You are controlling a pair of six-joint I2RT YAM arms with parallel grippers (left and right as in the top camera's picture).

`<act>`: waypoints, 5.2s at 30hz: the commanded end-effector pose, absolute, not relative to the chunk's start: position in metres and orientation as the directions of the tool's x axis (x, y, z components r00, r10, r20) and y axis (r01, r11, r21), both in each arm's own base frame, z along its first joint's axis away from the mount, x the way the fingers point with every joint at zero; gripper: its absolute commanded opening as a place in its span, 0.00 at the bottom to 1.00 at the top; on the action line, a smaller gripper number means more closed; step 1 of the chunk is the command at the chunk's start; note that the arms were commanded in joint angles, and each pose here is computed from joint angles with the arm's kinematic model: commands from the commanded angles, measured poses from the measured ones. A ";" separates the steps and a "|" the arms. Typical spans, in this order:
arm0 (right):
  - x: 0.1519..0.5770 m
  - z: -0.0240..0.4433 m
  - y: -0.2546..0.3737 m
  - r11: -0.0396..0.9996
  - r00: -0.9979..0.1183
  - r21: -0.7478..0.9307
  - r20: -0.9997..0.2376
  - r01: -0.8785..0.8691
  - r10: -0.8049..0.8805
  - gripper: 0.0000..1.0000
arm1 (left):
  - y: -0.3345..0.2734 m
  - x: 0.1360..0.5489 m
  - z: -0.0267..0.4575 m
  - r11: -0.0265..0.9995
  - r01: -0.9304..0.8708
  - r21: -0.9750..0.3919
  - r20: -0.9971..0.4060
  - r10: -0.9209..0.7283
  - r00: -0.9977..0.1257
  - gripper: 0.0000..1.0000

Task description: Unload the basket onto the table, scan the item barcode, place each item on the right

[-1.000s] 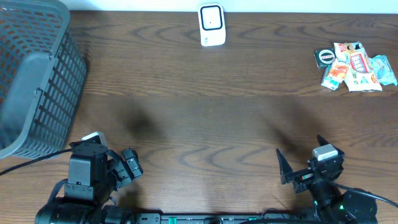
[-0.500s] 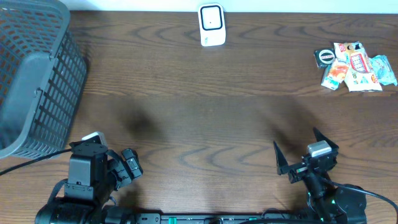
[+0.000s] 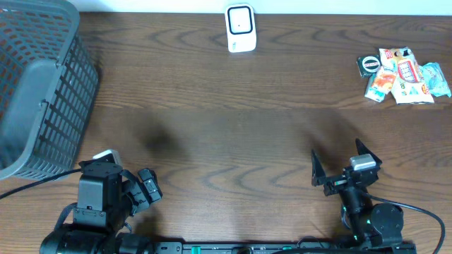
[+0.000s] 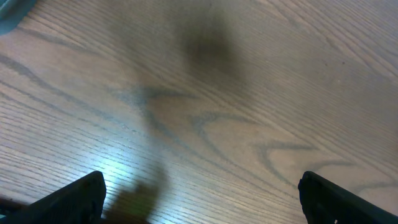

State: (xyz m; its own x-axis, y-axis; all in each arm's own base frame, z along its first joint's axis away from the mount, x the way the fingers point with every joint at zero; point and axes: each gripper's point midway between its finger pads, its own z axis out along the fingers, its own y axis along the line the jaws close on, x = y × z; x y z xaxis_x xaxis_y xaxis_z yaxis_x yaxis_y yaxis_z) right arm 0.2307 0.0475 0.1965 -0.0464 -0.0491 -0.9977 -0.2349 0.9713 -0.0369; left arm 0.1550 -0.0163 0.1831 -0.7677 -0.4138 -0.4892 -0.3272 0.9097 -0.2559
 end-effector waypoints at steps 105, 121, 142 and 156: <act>0.246 0.157 0.013 0.999 -0.076 0.017 -0.997 -0.049 0.013 0.99 | -0.014 0.155 0.183 0.910 -0.332 -0.249 -0.494 -0.414 -0.765 0.97; 0.246 0.156 0.013 0.999 -0.076 0.017 -0.997 -0.050 0.013 0.99 | -0.014 0.155 0.183 0.910 -0.332 -0.249 -0.494 -0.414 -0.765 0.98; 0.246 0.156 0.013 0.999 -0.076 0.017 -0.997 -0.050 0.013 0.99 | -0.014 0.155 0.183 0.910 -0.332 -0.249 -0.494 -0.414 -0.765 0.98; 0.246 0.157 0.013 0.999 -0.076 0.017 -0.997 -0.050 0.013 0.99 | -0.011 0.154 0.183 0.931 -0.302 -0.204 -0.515 -0.365 -0.776 0.98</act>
State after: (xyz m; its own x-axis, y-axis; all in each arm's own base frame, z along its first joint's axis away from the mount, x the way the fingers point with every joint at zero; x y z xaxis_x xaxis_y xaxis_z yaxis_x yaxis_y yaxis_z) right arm 0.2460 0.0143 0.1571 -0.0759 0.0097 -0.9971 -0.0534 0.9985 0.0138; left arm 0.1551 -0.0160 0.1832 -0.7734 -0.3923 -0.4980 -0.3114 0.9193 -0.2405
